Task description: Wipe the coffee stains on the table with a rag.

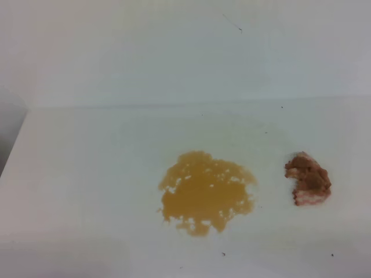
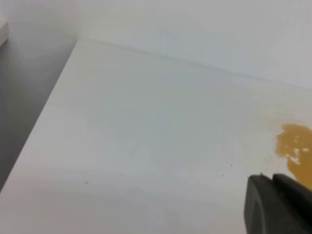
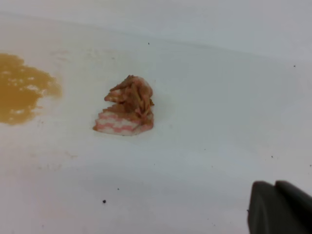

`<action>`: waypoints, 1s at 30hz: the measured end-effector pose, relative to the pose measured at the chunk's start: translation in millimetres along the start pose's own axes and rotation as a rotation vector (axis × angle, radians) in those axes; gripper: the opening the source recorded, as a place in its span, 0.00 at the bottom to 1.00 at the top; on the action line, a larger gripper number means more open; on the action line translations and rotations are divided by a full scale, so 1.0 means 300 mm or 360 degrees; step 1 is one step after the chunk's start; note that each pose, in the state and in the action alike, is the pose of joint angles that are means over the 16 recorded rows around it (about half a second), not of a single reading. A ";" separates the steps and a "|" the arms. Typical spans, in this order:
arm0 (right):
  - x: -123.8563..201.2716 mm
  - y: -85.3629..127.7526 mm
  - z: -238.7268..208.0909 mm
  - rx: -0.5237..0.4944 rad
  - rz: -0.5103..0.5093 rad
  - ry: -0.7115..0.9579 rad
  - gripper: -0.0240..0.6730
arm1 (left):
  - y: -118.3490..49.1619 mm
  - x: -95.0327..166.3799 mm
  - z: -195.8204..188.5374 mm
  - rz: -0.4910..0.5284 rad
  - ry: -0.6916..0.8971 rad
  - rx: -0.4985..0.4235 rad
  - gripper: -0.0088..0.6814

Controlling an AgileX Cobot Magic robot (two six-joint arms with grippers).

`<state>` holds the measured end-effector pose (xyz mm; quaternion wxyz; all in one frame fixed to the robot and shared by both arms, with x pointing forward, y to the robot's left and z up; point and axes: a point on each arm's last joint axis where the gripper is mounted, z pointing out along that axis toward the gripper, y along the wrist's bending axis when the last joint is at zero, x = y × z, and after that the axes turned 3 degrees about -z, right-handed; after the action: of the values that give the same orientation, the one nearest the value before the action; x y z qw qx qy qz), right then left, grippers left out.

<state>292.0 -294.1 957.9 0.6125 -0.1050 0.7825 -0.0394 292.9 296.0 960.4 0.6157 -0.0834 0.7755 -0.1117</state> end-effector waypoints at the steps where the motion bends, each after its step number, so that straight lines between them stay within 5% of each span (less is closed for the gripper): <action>1: 0.000 0.000 0.000 0.0000 0.0000 0.0000 0.03 | 0.000 0.000 0.000 0.0000 0.0000 0.0000 0.01; 30: 0.000 0.000 0.001 0.0002 0.0001 -0.0006 0.03 | 0.000 0.000 0.000 0.0000 0.0000 0.0000 0.01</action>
<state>292.2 -294.1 957.8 0.6141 -0.1046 0.7812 -0.0395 292.9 296.0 960.4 0.6157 -0.0834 0.7755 -0.1117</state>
